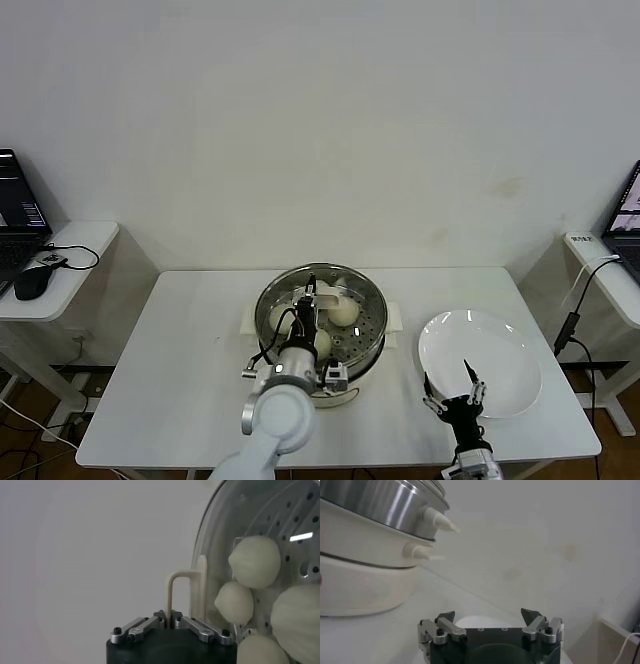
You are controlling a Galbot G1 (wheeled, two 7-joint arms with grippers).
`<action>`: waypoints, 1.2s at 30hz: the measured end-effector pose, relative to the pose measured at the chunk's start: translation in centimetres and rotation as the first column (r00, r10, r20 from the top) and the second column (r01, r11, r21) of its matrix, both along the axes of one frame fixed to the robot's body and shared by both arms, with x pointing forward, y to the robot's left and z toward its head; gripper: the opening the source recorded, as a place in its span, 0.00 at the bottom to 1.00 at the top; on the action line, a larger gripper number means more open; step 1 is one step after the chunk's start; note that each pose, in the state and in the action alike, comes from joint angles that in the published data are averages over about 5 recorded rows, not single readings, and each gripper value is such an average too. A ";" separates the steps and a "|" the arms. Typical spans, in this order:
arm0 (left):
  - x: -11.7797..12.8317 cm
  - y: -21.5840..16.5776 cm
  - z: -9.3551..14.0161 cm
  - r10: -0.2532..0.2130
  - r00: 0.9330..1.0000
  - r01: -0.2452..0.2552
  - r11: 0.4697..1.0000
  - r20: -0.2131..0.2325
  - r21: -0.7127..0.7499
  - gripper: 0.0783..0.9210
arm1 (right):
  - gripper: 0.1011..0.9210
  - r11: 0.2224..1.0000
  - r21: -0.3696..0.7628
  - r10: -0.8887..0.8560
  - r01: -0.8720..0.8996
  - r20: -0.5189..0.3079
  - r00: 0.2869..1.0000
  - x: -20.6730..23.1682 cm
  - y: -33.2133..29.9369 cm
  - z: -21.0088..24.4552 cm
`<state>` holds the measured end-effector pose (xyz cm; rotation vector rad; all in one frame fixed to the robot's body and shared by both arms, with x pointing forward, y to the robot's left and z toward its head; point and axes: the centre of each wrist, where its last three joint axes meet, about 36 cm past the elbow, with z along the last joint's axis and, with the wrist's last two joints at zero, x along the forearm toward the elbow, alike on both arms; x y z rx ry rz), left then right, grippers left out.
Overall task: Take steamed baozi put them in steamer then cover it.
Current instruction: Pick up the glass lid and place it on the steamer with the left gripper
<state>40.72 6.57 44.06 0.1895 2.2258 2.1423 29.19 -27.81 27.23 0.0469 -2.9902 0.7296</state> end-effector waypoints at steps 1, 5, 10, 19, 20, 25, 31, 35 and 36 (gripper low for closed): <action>0.1 -0.1 -0.1 0.000 1.000 0.000 1.000 -0.001 0.001 0.07 | 0.88 1.000 0.000 0.001 -0.001 -0.001 1.000 0.0 0.0 0.0; 0.3 -0.2 -0.3 0.001 1.000 0.000 1.000 -0.003 0.004 0.07 | 0.88 1.000 -0.002 0.002 -0.002 -0.003 1.000 0.0 -0.1 -0.1; 0.4 -0.2 -0.6 0.003 1.000 -0.003 1.000 -0.006 0.007 0.07 | 0.88 1.000 -0.003 0.004 -0.004 -0.003 1.000 0.0 -0.1 -0.1; 0.7 -0.5 -1.1 0.003 1.000 -0.003 1.000 -0.007 0.008 0.07 | 0.88 1.000 -0.001 0.014 -0.014 -0.007 1.000 -0.1 0.0 -0.3; 0.7 -0.4 -1.1 0.004 1.000 -0.004 1.000 -0.007 0.008 0.07 | 0.88 1.000 -0.001 0.015 -0.015 -0.008 1.000 -0.2 -0.1 -0.4; 0.5 -0.5 -1.1 0.001 1.000 -0.001 1.000 -0.004 0.003 0.11 | 0.88 1.000 -0.001 0.017 -0.017 -0.009 1.000 -0.2 -0.1 -0.4; -0.3 -0.1 -0.9 0.000 1.000 0.000 1.000 0.000 -0.008 0.30 | 0.88 1.000 0.000 0.022 -0.022 -0.011 1.000 -0.2 0.1 -0.3; -1.2 0.4 -0.5 -0.003 1.000 0.003 1.000 0.004 -0.021 0.44 | 0.88 1.000 0.000 0.025 -0.025 -0.016 1.000 -0.4 0.2 -0.4; -1.6 0.5 -0.4 -0.005 1.000 0.005 1.000 0.006 -0.026 0.47 | 0.88 1.000 0.000 0.026 -0.026 -0.017 1.000 -0.4 0.2 -0.4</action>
